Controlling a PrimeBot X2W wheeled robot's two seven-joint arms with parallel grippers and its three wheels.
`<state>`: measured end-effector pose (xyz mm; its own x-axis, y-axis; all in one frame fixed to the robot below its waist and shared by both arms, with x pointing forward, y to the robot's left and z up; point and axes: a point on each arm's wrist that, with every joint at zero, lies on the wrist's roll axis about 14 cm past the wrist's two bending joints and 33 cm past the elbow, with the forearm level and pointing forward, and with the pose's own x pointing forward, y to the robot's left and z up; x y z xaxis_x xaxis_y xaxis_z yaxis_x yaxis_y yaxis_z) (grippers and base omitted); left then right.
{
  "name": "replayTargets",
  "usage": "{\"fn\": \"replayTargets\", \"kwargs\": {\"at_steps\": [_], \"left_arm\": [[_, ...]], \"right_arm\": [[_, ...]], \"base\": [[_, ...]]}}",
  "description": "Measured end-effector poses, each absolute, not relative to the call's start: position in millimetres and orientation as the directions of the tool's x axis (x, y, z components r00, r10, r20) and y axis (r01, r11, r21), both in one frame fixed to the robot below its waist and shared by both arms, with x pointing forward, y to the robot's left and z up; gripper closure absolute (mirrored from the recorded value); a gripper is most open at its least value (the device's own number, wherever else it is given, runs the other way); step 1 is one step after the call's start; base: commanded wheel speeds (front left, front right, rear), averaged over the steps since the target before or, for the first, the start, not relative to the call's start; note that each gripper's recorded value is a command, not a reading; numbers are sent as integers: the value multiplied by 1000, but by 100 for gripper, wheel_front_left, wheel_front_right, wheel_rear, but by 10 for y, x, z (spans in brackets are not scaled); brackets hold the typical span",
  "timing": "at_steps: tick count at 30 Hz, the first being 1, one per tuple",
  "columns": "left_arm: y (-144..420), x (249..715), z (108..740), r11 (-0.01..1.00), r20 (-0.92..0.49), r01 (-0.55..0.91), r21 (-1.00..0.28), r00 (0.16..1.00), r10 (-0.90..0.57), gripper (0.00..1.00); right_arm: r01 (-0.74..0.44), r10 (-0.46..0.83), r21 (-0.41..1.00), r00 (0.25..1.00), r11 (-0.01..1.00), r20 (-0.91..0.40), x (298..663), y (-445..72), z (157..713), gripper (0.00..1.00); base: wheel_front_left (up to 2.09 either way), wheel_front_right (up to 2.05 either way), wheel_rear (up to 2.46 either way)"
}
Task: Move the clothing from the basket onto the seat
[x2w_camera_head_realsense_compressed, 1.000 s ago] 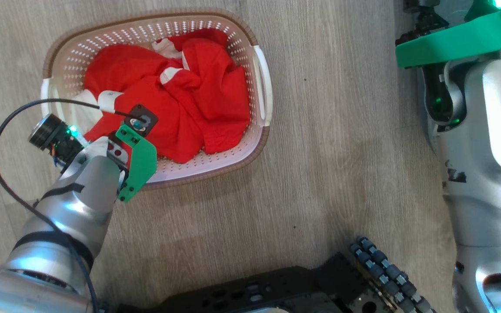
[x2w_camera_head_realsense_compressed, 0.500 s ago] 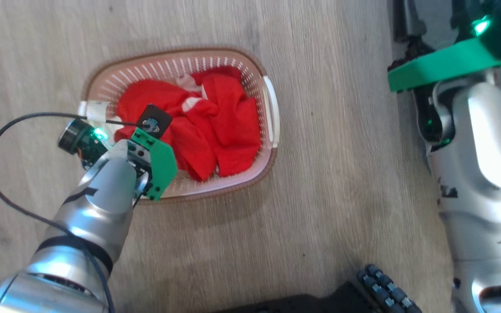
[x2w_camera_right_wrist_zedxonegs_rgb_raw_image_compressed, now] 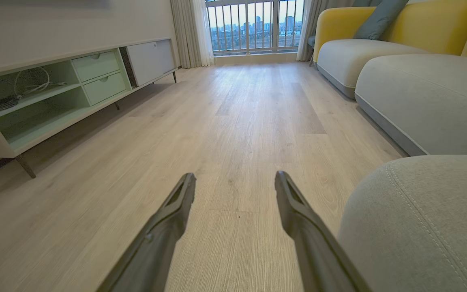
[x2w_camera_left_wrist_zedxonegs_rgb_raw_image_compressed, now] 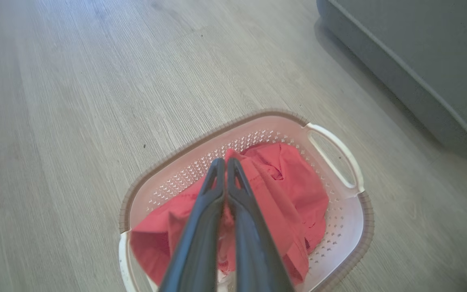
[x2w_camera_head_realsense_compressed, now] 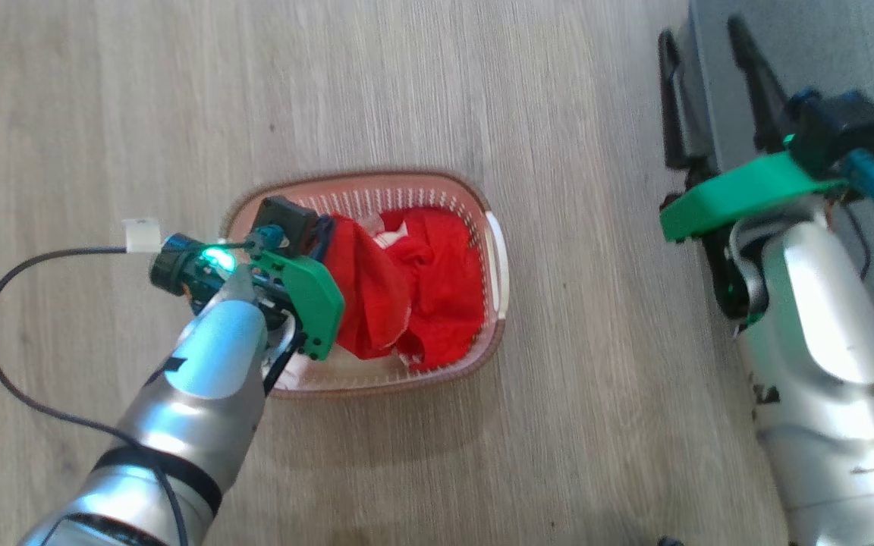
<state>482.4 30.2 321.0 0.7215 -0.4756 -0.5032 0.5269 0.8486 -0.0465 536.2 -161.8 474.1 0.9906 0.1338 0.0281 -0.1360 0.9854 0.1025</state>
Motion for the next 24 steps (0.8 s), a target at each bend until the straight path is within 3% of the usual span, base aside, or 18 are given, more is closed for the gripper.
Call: {"fn": "replayTargets", "kwargs": {"at_steps": [12,24], "left_arm": [[107,4912,4459,865,-192,493,-92,844,-501,100],[-166,4738,5677,821,113,570,-45,819,-562,100]], "right_arm": [[-175,171,111,984,978,44,4951,-1457,4989,0],[-179,177,123,984,976,30,4529,-1426,5035,0]], "base": [[0,0,0],[0,0,0]]}}
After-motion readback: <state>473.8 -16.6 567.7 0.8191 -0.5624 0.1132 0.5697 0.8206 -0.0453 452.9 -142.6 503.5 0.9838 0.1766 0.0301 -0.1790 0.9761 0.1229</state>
